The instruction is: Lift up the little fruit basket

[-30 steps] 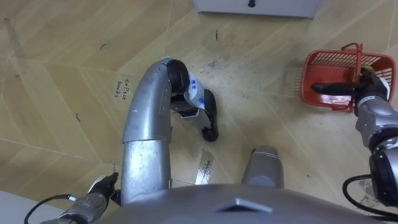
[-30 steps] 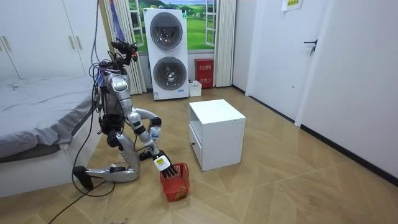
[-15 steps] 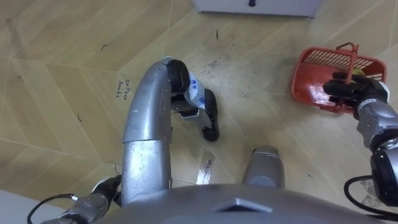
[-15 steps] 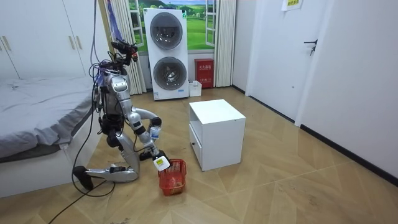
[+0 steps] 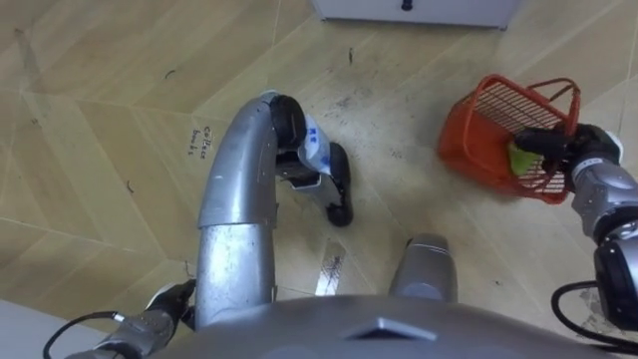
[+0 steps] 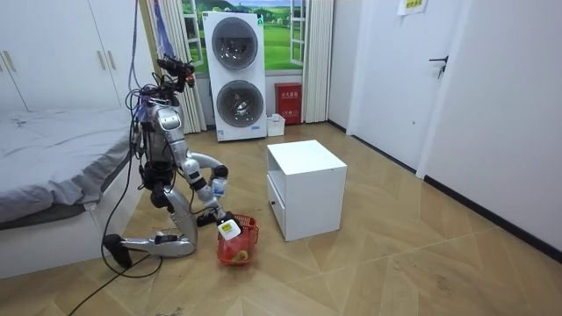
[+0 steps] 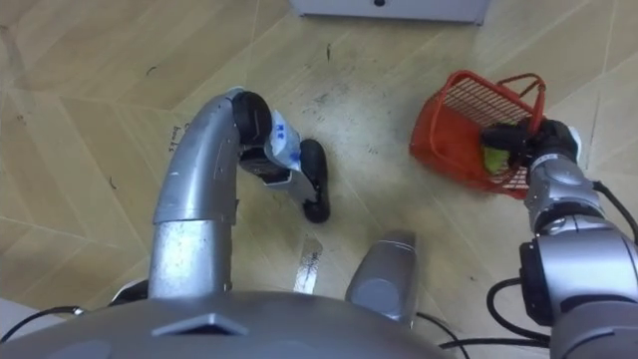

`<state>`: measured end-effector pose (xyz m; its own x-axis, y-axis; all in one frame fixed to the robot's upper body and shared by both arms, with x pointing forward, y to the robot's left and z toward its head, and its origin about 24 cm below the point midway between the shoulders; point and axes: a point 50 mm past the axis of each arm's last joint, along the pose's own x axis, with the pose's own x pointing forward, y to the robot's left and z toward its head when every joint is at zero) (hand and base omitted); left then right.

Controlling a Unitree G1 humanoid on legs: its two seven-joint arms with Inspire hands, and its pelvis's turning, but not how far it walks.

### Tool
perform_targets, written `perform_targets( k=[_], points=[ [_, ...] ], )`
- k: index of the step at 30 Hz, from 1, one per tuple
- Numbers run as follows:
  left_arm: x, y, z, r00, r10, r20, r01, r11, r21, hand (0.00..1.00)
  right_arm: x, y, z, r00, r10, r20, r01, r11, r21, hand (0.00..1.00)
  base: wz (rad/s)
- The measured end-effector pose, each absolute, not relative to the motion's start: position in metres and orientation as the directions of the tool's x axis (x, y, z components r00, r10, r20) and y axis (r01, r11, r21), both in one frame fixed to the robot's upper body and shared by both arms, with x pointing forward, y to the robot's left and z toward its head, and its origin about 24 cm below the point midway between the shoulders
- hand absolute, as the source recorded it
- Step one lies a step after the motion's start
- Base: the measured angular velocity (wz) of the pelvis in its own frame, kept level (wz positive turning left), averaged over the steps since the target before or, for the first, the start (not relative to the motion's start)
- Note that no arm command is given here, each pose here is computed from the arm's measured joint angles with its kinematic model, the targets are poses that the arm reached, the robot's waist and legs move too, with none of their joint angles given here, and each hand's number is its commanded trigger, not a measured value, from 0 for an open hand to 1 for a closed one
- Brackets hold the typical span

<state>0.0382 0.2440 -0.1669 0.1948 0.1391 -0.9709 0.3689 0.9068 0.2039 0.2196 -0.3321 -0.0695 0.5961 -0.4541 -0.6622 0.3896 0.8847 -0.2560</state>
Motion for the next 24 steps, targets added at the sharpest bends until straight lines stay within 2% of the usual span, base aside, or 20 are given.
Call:
perform_targets(
  k=[14, 24],
  points=[
    [0.058, 0.237, -0.166, 0.245, 0.119, -0.962, 0.367, 0.907, 0.206, 0.0, 0.217, -0.333, -0.071, 0.594, -0.449, -0.667, 0.378, 0.888, -0.26, 1.0, 0.01],
    [0.082, 0.242, -0.161, 0.293, 0.143, -0.945, 0.309, 0.921, 0.236, 0.0, 0.233, -0.325, -0.062, 0.645, -0.44, -0.624, 0.37, 0.895, -0.249, 1.0, -0.03]
  ],
)
